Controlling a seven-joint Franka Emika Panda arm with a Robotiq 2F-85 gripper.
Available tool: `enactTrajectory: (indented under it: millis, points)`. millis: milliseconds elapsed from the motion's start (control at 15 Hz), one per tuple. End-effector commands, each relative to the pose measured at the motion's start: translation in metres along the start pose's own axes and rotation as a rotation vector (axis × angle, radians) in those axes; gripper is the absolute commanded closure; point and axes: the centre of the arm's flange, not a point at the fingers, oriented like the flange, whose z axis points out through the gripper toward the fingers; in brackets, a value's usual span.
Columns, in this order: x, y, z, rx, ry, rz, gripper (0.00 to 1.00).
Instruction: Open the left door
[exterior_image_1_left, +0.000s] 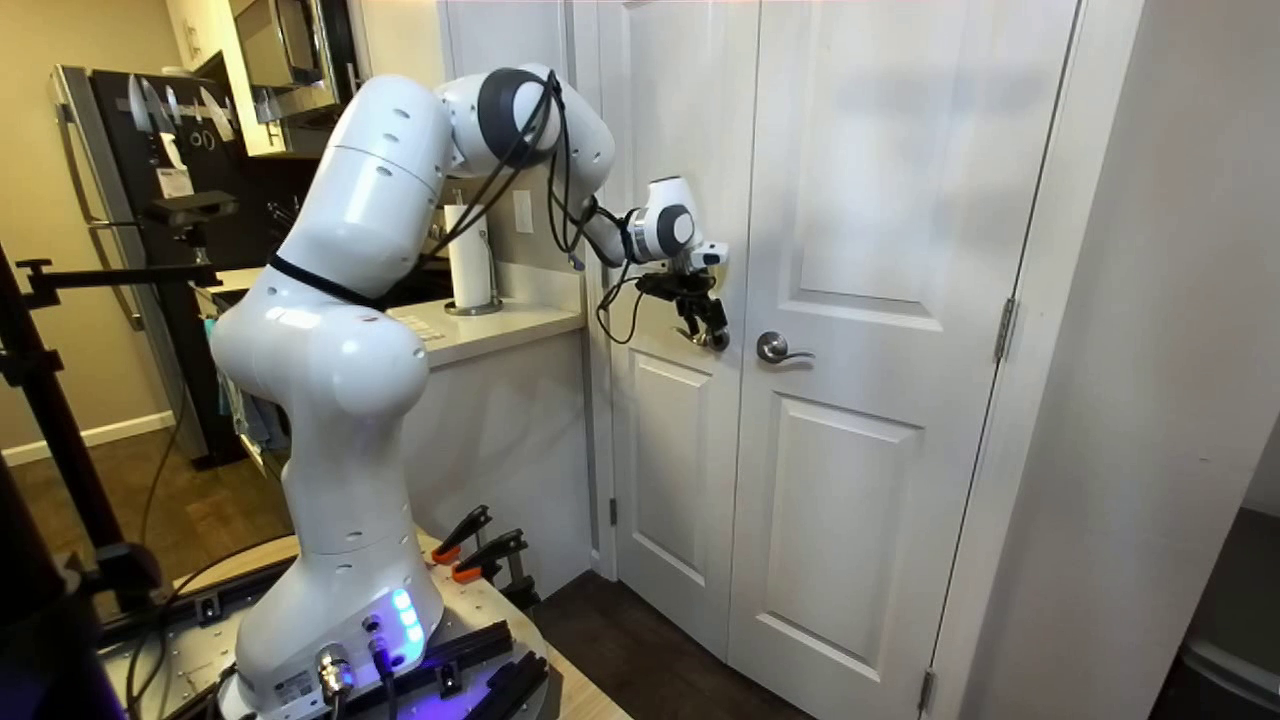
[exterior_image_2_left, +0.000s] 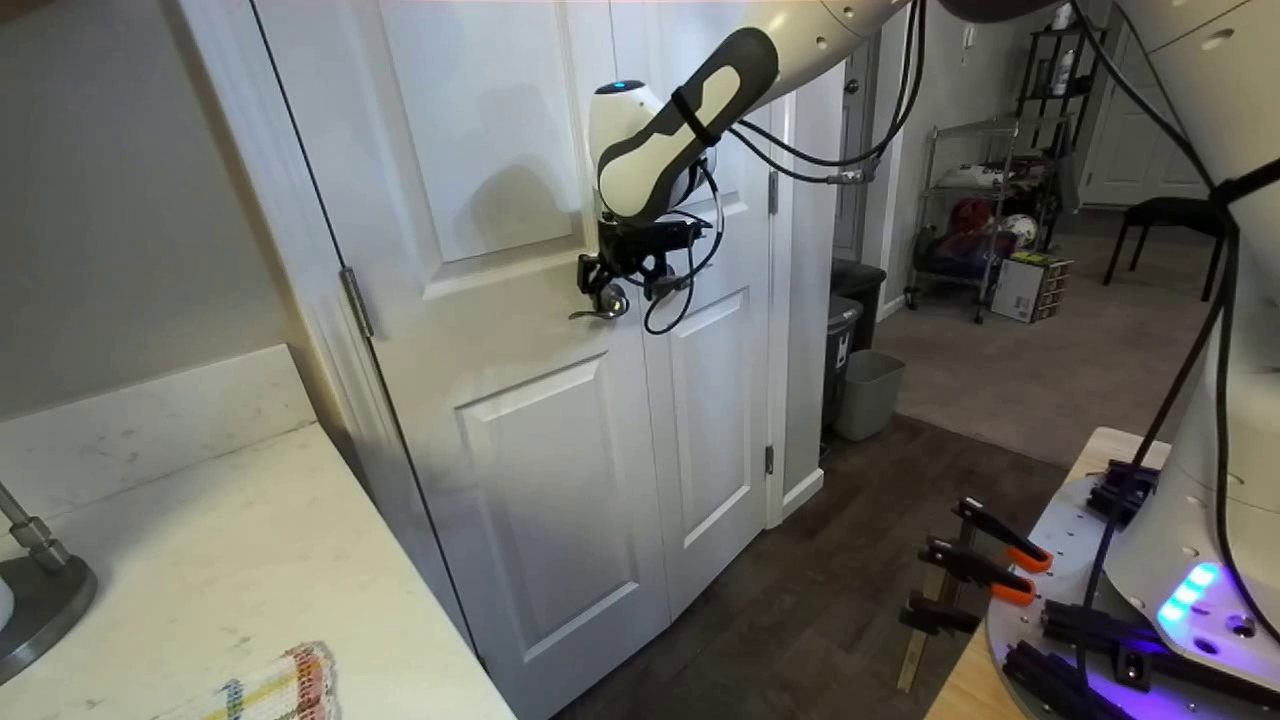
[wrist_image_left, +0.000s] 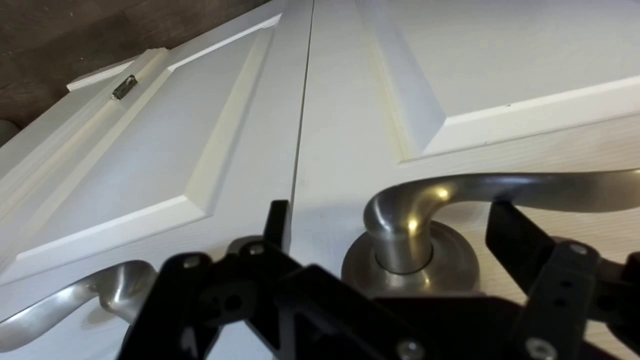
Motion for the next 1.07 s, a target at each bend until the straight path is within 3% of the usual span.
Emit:
enactTrajectory:
  millis: [0, 600, 1000]
  points:
    - [-0.026, 0.009, -0.006, 0.0, -0.044, -0.01, 0.0]
    - [-0.076, -0.003, -0.014, 0.012, -0.123, -0.05, 0.0]
    - [-0.144, -0.025, -0.021, 0.04, -0.219, -0.092, 0.0]
